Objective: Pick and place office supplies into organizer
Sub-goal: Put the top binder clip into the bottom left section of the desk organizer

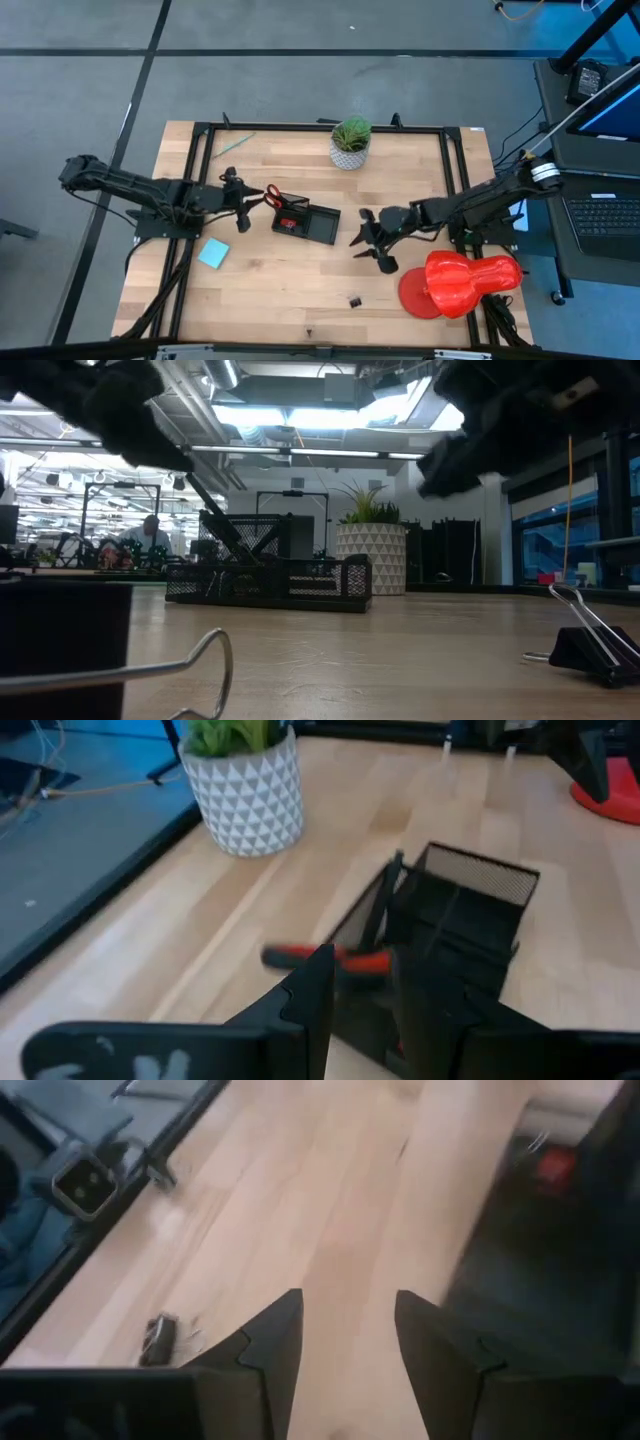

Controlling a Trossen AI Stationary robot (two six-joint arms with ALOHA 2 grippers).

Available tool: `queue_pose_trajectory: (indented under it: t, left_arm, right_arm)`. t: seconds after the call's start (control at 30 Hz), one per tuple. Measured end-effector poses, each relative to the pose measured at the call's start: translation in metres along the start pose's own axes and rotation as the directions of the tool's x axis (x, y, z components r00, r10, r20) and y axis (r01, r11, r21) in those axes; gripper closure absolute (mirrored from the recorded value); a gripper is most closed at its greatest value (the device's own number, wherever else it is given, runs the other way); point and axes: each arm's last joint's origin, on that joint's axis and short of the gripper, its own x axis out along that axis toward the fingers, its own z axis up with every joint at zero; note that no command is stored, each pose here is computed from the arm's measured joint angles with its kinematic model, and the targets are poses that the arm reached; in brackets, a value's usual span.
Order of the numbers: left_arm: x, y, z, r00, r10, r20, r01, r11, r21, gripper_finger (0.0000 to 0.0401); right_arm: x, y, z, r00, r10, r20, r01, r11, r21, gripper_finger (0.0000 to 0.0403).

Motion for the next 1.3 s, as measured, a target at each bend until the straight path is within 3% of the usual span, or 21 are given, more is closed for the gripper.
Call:
queue_pose_trajectory:
  t: [0.17,0.3,0.4,0.73,1.3]
  left_arm:
    - [-0.003,0.002,-0.022,0.999,-0.050,-0.017,0.050,0.998,-0.023,0.0309]
    - [-0.004,0.002,-0.032,0.994,-0.102,-0.033,0.101,0.994,-0.031,0.0309]
    - [-0.004,0.003,-0.036,0.994,-0.103,-0.041,0.103,0.995,0.006,0.0309]
    - [-0.003,0.004,-0.039,0.994,-0.099,-0.047,0.101,0.994,0.042,0.0309]
    - [-0.003,0.004,-0.039,0.994,-0.099,-0.047,0.100,0.995,0.014,0.0309]
  right_arm:
    - [0.018,0.015,-0.016,0.995,0.050,-0.089,-0.034,0.985,0.170,0.0240]
    - [0.027,0.031,-0.023,0.985,0.134,-0.112,-0.090,0.938,0.336,0.0240]
    - [0.034,0.044,-0.025,0.975,0.200,-0.096,-0.146,0.906,0.397,0.0240]
    - [0.058,0.059,-0.035,0.972,0.234,-0.021,-0.203,0.880,0.429,0.0240]
    - [0.091,0.074,-0.045,0.952,0.285,-0.112,-0.214,0.880,0.424,0.0242]
